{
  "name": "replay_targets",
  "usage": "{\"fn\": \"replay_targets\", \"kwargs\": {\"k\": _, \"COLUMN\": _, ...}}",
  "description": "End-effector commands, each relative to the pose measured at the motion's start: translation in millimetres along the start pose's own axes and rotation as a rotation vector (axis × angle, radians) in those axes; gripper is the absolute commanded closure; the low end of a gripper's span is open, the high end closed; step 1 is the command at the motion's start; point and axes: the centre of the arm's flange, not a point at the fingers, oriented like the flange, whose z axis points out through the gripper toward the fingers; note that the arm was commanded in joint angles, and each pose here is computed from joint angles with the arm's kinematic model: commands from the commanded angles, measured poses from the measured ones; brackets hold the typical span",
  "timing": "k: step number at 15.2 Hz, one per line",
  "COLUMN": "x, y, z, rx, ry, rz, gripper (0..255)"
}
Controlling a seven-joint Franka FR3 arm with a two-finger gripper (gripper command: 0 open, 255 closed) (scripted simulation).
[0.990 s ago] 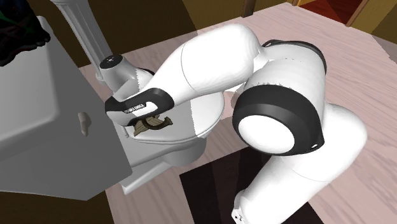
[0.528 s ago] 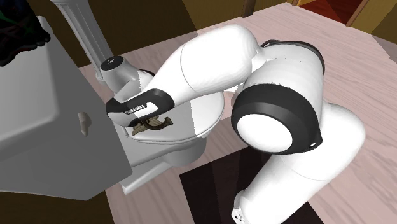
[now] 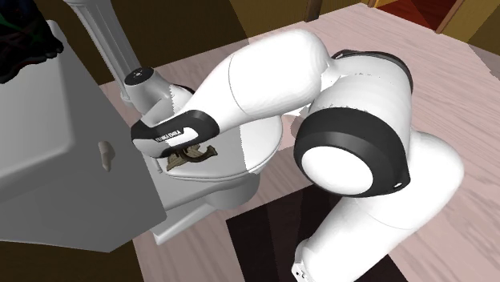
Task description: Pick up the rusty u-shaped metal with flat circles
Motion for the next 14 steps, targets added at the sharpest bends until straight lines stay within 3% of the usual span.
{"fn": "replay_targets", "kwargs": {"k": 1, "x": 0.8, "y": 0.4, "z": -9.6, "rx": 0.000, "ry": 0.000, "rz": 0.000, "gripper": 255}}
{"fn": "replay_targets", "kwargs": {"k": 14, "x": 5.1, "y": 2.5, "z": -68.3, "rx": 0.000, "ry": 0.000, "rz": 0.000, "gripper": 255}}
